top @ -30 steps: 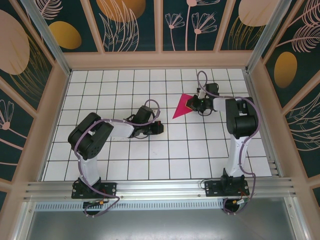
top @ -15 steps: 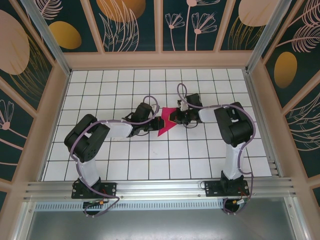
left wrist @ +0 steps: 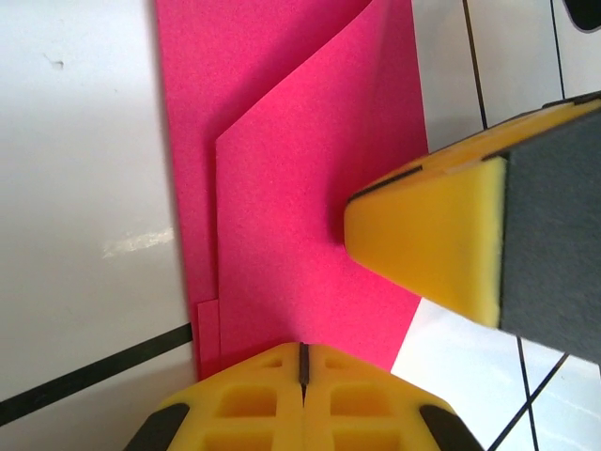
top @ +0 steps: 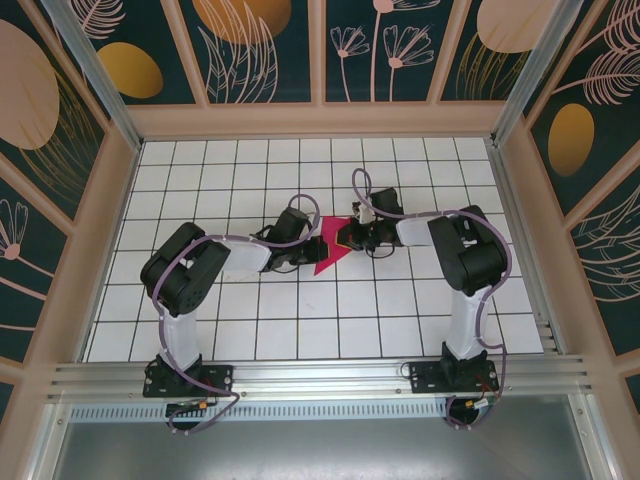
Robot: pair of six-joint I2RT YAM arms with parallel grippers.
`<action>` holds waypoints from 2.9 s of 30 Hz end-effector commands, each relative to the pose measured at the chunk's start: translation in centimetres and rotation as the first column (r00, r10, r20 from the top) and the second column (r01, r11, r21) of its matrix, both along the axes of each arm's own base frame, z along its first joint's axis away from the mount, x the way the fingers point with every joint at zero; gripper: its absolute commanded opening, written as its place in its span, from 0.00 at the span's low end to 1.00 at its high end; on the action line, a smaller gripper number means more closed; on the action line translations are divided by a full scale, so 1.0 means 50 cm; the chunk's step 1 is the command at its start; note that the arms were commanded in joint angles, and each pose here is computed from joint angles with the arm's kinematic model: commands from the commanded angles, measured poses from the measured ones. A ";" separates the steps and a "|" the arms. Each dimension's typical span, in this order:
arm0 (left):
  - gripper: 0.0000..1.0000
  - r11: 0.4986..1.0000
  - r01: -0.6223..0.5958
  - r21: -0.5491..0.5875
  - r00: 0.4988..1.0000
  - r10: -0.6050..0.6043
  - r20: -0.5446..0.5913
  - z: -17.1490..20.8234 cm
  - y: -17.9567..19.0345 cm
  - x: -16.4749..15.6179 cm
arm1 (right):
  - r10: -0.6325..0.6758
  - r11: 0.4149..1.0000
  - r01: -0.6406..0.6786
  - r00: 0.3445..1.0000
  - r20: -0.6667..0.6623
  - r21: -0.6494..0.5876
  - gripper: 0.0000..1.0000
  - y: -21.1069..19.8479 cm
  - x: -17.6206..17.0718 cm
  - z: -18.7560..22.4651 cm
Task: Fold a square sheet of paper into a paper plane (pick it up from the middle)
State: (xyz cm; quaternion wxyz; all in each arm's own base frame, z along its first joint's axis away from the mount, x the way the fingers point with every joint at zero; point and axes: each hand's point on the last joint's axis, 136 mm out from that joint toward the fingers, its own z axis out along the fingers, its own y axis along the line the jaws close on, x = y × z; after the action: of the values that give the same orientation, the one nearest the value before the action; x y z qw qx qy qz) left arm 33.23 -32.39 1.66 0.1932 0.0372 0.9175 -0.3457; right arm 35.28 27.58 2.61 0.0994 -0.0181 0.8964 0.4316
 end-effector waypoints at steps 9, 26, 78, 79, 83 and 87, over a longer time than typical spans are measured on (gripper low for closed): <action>0.00 0.994 -0.018 0.104 0.997 0.025 -0.068 -0.042 0.037 -0.020 | 0.050 0.998 -0.051 0.999 -0.009 -0.044 0.00 0.014 0.004 -0.024; 0.00 0.985 0.021 0.170 0.980 0.013 -0.198 -0.094 0.076 -0.089 | -0.190 0.967 0.191 0.982 0.018 -0.171 0.00 -0.106 0.152 -0.055; 0.00 0.983 0.058 0.175 0.972 -0.016 -0.234 -0.111 0.082 -0.113 | -0.127 0.964 0.132 0.991 0.037 -0.230 0.00 -0.094 0.166 -0.063; 0.00 0.983 0.059 0.176 0.972 -0.017 -0.234 -0.111 0.082 -0.113 | -0.142 0.961 0.147 0.989 0.038 -0.233 0.00 -0.101 0.173 -0.064; 0.00 0.983 0.060 0.174 0.973 -0.018 -0.232 -0.109 0.081 -0.113 | -0.211 0.944 0.216 0.976 0.046 -0.251 0.00 -0.133 0.205 -0.062; 0.00 0.983 0.056 0.174 0.975 -0.017 -0.222 -0.105 0.079 -0.106 | -0.241 0.939 0.251 0.968 0.071 -0.236 0.00 -0.134 0.235 -0.029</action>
State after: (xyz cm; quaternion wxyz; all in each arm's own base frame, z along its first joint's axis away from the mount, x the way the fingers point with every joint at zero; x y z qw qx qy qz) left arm 32.33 -31.86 1.40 0.1749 0.0441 0.9238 -0.3377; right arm 44.52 23.82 2.22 0.1411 0.0271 0.9243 0.3536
